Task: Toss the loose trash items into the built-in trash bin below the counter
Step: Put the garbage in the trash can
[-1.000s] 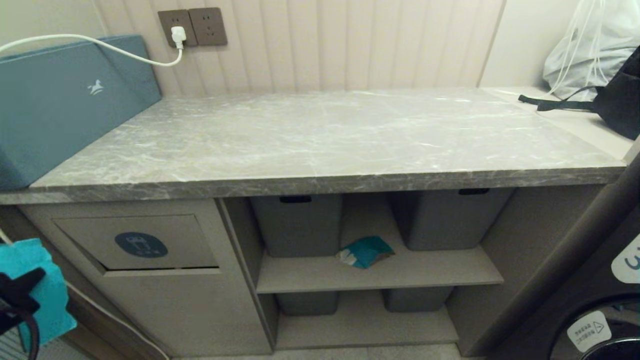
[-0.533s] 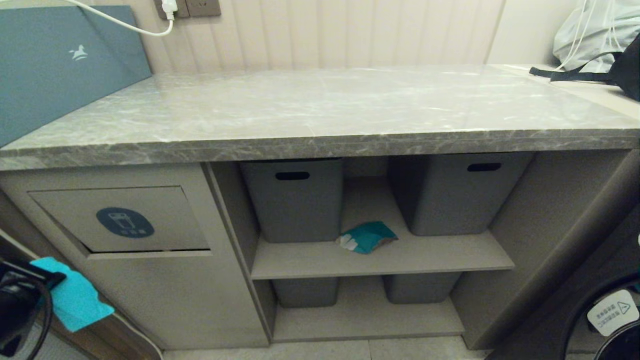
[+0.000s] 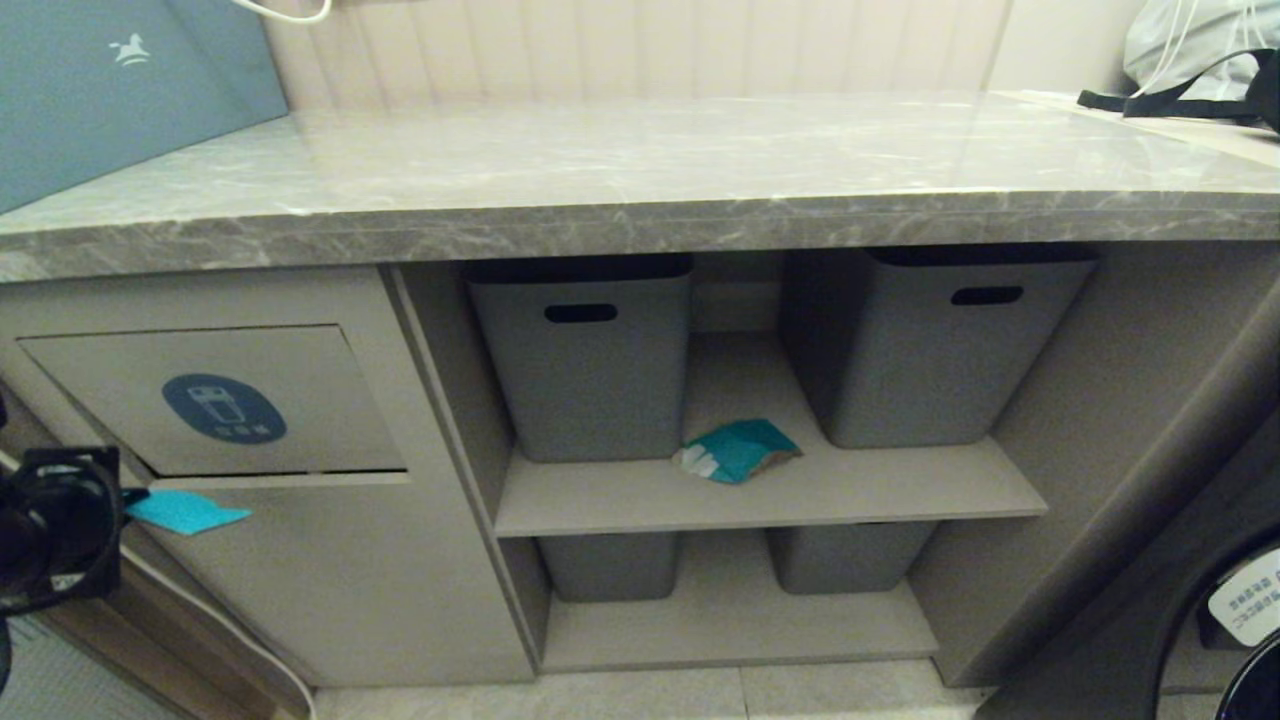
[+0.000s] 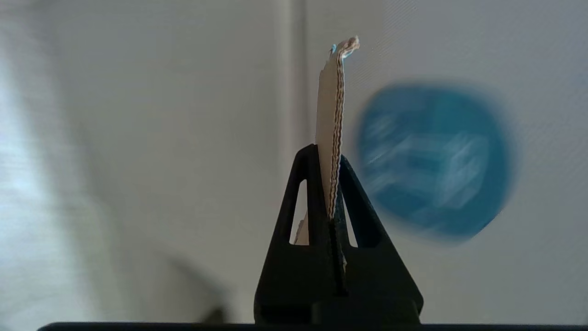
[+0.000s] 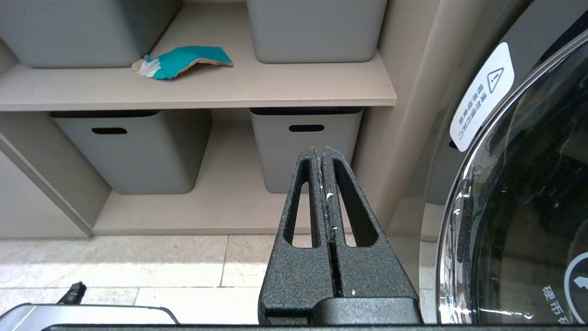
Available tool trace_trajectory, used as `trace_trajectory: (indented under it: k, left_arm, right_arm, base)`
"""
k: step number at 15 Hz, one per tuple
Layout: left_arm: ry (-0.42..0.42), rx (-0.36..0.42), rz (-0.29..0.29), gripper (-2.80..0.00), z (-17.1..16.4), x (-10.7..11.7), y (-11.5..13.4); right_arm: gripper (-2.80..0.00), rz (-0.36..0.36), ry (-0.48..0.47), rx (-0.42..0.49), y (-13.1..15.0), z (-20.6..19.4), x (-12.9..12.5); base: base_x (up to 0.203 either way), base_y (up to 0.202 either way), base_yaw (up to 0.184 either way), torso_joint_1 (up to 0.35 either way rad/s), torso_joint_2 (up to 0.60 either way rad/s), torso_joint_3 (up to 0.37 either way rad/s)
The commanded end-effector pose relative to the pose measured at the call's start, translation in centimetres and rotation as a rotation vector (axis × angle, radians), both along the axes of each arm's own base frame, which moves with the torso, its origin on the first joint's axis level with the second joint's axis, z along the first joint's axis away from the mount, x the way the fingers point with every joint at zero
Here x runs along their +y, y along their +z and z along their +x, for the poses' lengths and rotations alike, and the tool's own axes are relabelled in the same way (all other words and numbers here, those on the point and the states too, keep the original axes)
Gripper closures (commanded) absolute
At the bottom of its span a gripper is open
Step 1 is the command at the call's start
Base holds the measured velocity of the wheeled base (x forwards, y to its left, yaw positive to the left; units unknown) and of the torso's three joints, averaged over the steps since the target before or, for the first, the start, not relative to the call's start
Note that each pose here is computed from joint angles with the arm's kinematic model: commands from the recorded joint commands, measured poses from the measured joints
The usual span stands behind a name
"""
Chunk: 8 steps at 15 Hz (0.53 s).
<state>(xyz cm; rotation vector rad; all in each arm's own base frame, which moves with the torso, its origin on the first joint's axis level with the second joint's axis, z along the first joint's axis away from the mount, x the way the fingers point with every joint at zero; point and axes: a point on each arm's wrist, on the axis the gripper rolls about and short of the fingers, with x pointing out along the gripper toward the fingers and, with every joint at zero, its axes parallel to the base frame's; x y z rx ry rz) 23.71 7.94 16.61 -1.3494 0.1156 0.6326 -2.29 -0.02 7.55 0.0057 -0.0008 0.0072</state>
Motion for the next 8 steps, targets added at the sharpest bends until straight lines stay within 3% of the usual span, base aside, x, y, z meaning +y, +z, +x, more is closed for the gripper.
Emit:
trace_trajectory:
  k: [1,3,6,8]
  left_arm:
    - [0.021,-0.007,-0.055,0.0,2.6,1.1,-0.5]
    - [-0.032,-0.052,-0.126,0.0,4.4,0.8,-0.1]
    - [-0.052,-0.043,-0.171,0.0,6.2,0.1,-1.8]
    - [-0.065,-0.115,-0.176,0.0,7.9,0.1,-2.1]
  right_arm:
    - [0.0,0.0,0.0,-0.001,0.0,0.0,0.0]
    - [0.0,0.0,0.0,-0.001,0.0,0.0,0.0]
    - [0.0,0.0,0.0,-0.001,0.0,0.0,0.0]
    - [0.0,0.0,0.0,-0.001,0.0,0.0,0.0]
  base:
    - [0.0,0.0,0.0,0.002,0.03,0.026]
    - [0.0,0.0,0.0,0.0,0.0,0.0]
    - [0.0,0.0,0.0,0.0,0.0,0.0]
    - [0.0,0.0,0.0,0.0,0.0,0.0]
